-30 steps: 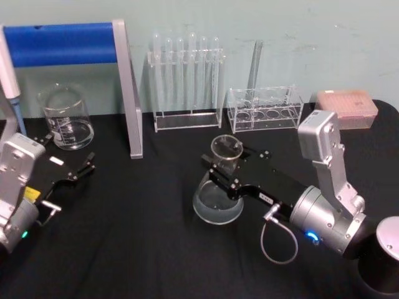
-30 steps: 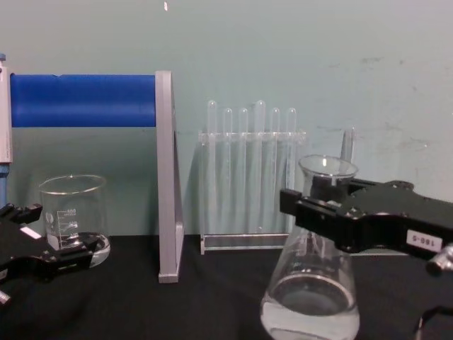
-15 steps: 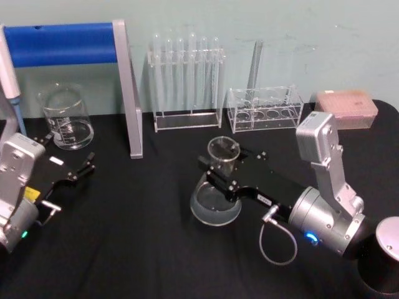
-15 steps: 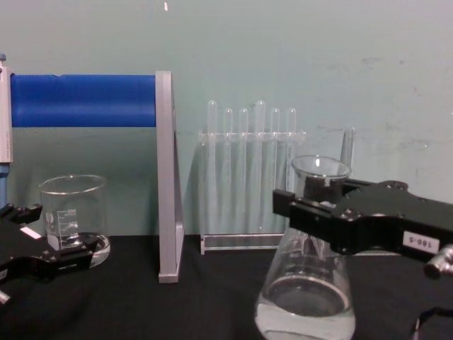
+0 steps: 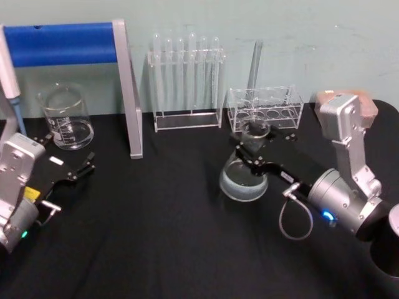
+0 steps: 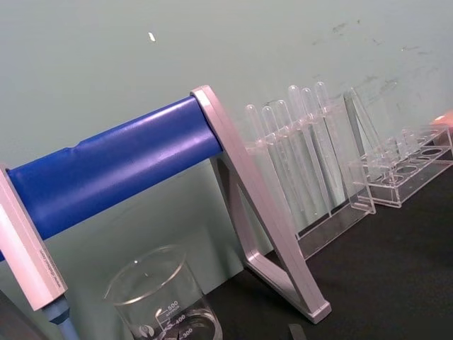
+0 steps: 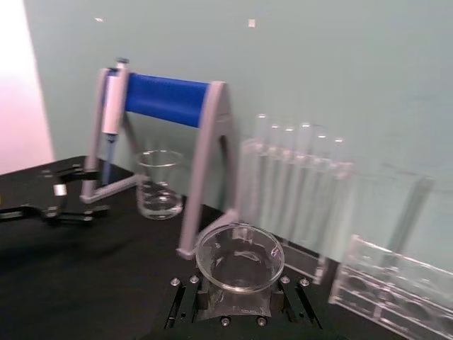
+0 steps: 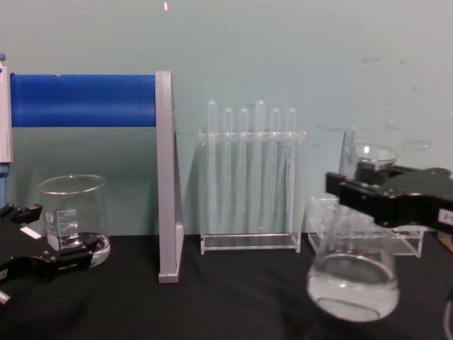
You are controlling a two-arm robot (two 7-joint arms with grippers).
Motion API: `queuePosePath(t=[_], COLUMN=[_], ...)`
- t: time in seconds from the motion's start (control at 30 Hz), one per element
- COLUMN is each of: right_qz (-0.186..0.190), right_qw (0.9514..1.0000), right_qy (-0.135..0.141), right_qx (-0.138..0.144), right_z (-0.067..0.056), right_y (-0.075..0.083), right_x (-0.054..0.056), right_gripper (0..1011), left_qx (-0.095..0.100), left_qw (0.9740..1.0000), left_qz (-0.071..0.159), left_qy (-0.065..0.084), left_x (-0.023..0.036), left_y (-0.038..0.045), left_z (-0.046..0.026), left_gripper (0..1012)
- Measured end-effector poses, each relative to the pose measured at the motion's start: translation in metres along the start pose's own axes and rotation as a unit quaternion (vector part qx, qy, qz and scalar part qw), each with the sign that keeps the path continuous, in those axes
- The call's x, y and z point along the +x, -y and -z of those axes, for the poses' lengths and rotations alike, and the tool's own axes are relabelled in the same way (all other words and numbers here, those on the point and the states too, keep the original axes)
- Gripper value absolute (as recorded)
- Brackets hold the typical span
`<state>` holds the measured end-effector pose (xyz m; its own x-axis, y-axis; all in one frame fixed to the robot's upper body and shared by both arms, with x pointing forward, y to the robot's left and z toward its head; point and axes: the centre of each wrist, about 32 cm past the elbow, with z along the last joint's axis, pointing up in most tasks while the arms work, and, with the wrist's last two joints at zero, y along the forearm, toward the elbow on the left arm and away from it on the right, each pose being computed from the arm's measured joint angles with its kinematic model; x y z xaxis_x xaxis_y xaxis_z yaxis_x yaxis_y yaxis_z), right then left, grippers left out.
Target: Grasp the erlenmeyer flask with one hand, shake it three times, then place it back.
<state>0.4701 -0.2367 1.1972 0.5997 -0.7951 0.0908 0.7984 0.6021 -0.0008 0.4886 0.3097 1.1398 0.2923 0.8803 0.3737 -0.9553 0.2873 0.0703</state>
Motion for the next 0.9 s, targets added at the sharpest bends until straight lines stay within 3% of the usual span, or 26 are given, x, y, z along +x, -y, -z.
queuePosePath(t=[0.5, 0.9], right_qz=[0.08, 0.102], right_qw=[0.9967, 0.9947], right_qy=[0.009, 0.009], right_qx=[-0.005, -0.007], right_z=[0.003, 0.004], right_y=[0.004, 0.005], right_x=[0.029, 0.036], right_gripper=[448, 448], left_qx=[0.0, 0.0], left_qw=[1.0, 1.0], left_qz=[0.0, 0.0], left_qy=[0.0, 0.0], left_x=[0.0, 0.0], left_y=[0.0, 0.0], left_z=[0.0, 0.0], left_gripper=[1001, 1001])
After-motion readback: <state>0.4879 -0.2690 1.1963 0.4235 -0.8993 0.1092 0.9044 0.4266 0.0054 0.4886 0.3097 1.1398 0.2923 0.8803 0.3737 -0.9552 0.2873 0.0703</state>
